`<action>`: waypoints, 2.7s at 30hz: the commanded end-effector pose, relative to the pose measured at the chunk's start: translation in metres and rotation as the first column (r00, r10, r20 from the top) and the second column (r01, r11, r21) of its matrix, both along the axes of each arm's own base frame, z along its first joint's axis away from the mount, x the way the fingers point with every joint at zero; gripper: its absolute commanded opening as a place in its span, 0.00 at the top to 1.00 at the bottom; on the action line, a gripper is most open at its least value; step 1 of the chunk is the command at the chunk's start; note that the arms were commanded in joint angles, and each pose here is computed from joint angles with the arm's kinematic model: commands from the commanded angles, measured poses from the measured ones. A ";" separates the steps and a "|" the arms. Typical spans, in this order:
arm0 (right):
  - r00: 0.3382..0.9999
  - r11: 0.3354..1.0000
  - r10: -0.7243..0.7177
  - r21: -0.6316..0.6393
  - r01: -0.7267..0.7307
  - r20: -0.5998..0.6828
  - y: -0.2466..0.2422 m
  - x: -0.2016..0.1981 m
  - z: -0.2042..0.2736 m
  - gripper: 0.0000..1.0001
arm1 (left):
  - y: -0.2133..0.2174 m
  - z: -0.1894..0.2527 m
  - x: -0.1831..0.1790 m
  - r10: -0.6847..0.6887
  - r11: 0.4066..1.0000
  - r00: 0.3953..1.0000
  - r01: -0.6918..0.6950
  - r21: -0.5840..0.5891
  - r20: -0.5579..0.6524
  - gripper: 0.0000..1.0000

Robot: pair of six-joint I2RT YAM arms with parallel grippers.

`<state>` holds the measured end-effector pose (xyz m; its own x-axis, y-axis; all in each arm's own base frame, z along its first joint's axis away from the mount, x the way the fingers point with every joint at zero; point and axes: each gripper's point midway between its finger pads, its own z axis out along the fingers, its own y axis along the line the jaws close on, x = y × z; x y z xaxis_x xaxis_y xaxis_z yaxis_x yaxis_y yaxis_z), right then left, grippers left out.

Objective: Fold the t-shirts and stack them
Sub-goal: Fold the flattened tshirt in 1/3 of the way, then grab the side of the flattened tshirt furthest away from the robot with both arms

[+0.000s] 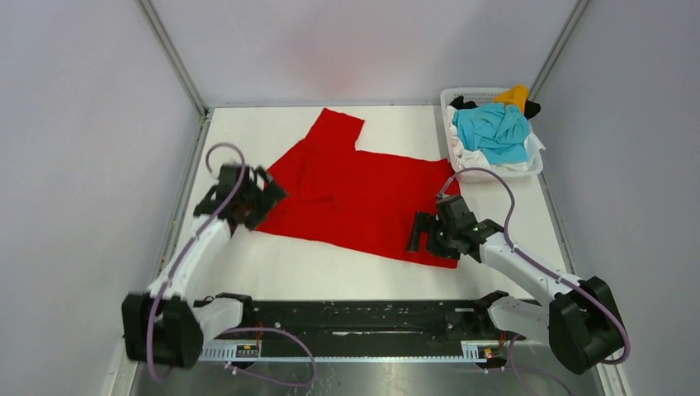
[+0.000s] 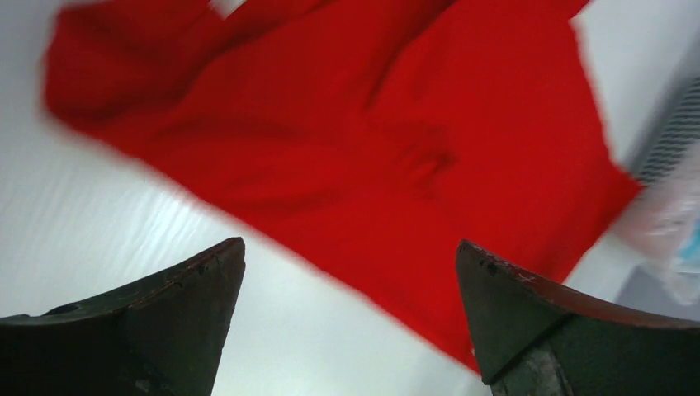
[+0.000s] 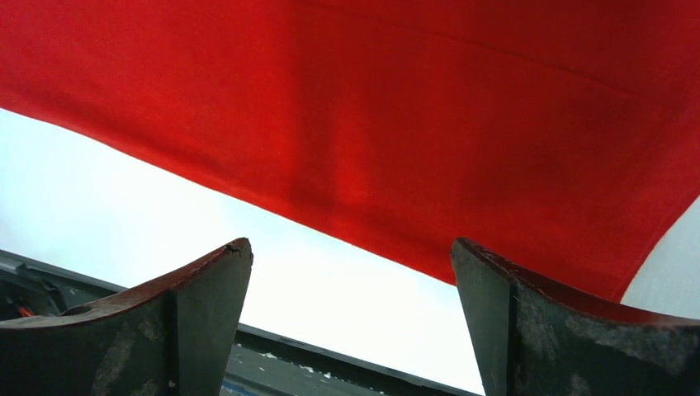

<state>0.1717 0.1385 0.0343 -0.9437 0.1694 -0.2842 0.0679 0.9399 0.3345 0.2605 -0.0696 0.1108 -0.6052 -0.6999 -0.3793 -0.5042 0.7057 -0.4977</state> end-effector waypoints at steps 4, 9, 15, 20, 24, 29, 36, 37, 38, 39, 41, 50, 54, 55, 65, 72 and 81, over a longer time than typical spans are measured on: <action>0.996 0.999 0.000 0.053 -0.005 0.092 0.016 0.026 0.030 0.01 | -0.044 0.024 0.139 -0.124 0.985 0.983 0.138 -0.101 0.138 0.01; 0.985 0.998 -0.032 0.063 0.022 0.169 0.013 0.034 0.048 0.01 | -0.028 -0.043 0.152 -0.079 0.997 0.996 0.078 -0.016 -0.035 0.01; 0.970 0.998 -0.048 0.054 0.036 0.239 0.006 0.038 0.064 0.01 | -0.007 -0.084 0.093 -0.058 0.995 0.983 0.071 0.070 -0.176 0.01; 0.964 0.998 -0.038 0.059 0.023 0.265 0.007 0.041 0.071 0.00 | 0.013 -0.090 0.027 -0.015 0.990 0.968 0.050 0.134 -0.250 0.01; 0.959 0.999 -0.030 0.045 0.018 0.282 0.006 0.045 0.073 0.00 | 0.018 -0.110 -0.034 0.003 0.991 0.939 0.043 0.124 -0.345 0.01; 0.957 0.999 -0.010 0.047 -0.004 0.289 0.008 0.046 0.075 0.00 | 0.020 -0.094 -0.059 0.029 0.994 0.953 0.005 0.111 -0.301 0.01; 0.957 0.999 -0.007 0.048 -0.007 0.289 0.009 0.046 0.072 0.01 | 0.008 -0.041 -0.027 -0.025 0.997 0.991 0.034 0.066 -0.134 0.01; 0.957 0.999 -0.007 0.044 -0.006 0.290 0.008 0.047 0.072 0.01 | 0.003 -0.038 -0.023 -0.044 0.997 0.990 0.052 0.056 -0.132 0.01; 0.957 0.999 -0.009 0.040 -0.003 0.291 0.007 0.047 0.071 0.00 | 0.000 -0.036 -0.020 -0.053 0.996 0.989 0.061 0.058 -0.135 0.01; 0.957 0.999 -0.011 0.037 0.000 0.291 0.007 0.047 0.071 0.00 | -0.003 -0.036 -0.016 -0.062 0.996 0.989 0.070 0.059 -0.137 0.01; 0.955 1.000 -0.018 0.028 0.010 0.296 0.005 0.049 0.071 0.01 | -0.009 -0.040 -0.010 -0.077 0.994 0.985 0.088 0.064 -0.153 0.03; 0.953 0.999 -0.040 -0.007 0.044 0.299 -0.003 0.052 0.070 0.00 | -0.025 -0.071 -0.001 -0.128 0.985 0.954 0.155 0.081 -0.270 0.44; 0.956 0.999 -0.041 -0.021 0.049 0.289 -0.005 0.051 0.065 0.00 | -0.027 -0.080 -0.001 -0.121 0.986 0.954 0.148 0.077 -0.274 0.57; 0.957 0.999 -0.039 -0.021 0.047 0.286 -0.005 0.050 0.064 0.01 | -0.027 -0.082 0.000 -0.117 0.987 0.954 0.143 0.075 -0.277 0.60; 0.958 0.997 -0.047 -0.038 0.060 0.284 -0.009 0.049 0.061 0.01 | -0.031 -0.077 0.011 -0.122 0.986 0.955 0.147 0.074 -0.268 0.93; 0.958 0.996 -0.049 -0.052 0.067 0.283 -0.013 0.047 0.059 0.00 | -0.040 -0.058 0.033 -0.150 0.983 0.966 0.169 0.076 -0.210 1.00; 0.953 0.993 -0.053 -0.085 0.081 0.297 -0.020 0.049 0.060 0.00 | -0.058 -0.039 0.085 -0.208 0.971 0.968 0.222 0.092 -0.141 1.00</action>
